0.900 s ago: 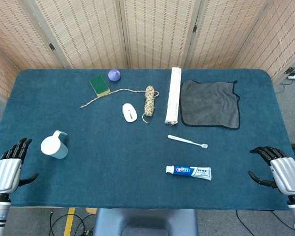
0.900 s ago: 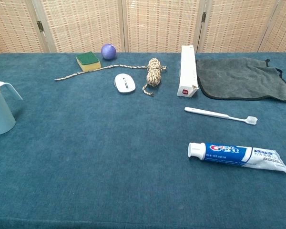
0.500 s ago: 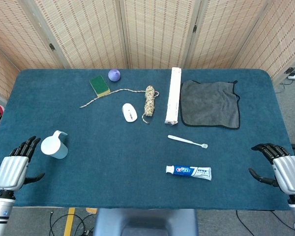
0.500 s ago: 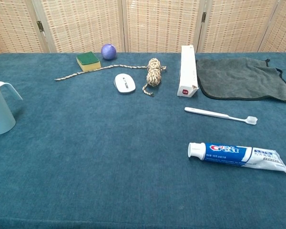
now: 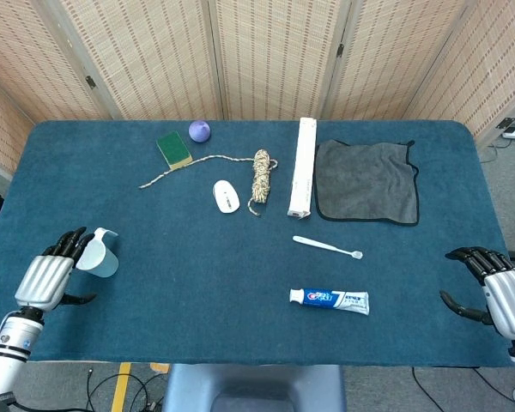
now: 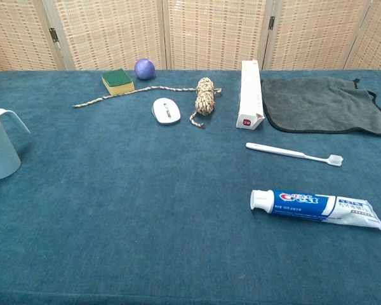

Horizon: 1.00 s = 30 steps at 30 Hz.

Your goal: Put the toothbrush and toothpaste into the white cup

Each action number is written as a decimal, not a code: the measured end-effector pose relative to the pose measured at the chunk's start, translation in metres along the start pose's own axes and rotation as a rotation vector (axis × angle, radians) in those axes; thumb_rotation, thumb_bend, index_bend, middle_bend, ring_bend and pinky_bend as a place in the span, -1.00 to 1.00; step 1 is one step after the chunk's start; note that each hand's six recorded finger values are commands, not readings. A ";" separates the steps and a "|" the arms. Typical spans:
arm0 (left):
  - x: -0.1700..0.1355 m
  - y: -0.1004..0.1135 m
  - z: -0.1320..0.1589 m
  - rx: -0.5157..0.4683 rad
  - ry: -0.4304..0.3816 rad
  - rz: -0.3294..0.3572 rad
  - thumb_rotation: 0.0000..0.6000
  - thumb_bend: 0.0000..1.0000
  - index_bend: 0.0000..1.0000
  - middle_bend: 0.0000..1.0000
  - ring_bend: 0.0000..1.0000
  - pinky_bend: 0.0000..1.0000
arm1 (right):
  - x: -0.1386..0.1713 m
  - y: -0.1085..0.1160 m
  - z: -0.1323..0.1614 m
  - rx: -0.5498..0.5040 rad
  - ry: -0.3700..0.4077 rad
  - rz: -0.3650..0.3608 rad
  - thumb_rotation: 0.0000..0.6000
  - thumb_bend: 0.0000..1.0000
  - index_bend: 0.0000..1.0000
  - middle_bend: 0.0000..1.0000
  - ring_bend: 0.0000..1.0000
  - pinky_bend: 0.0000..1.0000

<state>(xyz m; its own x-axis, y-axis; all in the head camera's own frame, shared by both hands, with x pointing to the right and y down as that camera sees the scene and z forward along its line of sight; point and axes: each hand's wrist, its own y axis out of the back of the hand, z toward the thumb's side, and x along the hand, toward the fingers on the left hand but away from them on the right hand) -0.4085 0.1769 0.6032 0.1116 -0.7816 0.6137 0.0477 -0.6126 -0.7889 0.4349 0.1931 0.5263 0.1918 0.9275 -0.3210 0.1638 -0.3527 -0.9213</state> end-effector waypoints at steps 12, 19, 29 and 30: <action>0.036 -0.012 -0.006 -0.002 0.058 -0.059 0.72 -0.75 -1.00 -1.00 -0.98 -0.46 | 0.002 -0.002 -0.007 -0.003 -0.016 0.007 1.00 -0.63 -0.40 -0.40 -0.50 -0.41; 0.044 -0.010 -0.012 -0.024 0.091 -0.062 0.65 -0.75 -1.00 -1.00 -1.00 -0.56 | 0.003 -0.002 -0.009 -0.003 -0.020 0.011 1.00 -0.63 -0.40 -0.40 -0.50 -0.41; 0.052 -0.026 -0.012 -0.021 0.097 -0.129 0.39 -0.75 -1.00 -1.00 -1.00 -0.56 | 0.002 -0.004 -0.011 -0.003 -0.027 0.021 1.00 -0.63 -0.40 -0.40 -0.50 -0.41; 0.053 -0.027 -0.013 -0.019 0.098 -0.127 0.38 -0.75 -1.00 -1.00 -1.00 -0.56 | 0.002 -0.004 -0.012 -0.003 -0.028 0.022 1.00 -0.63 -0.41 -0.40 -0.50 -0.41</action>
<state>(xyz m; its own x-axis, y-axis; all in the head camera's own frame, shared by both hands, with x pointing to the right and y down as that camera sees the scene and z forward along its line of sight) -0.4163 0.1504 0.6571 0.0084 -0.7046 0.7096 0.0363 -0.7089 -0.7043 0.4460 0.1948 0.5315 0.1683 0.9227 -0.3467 0.1624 -0.3729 -0.9136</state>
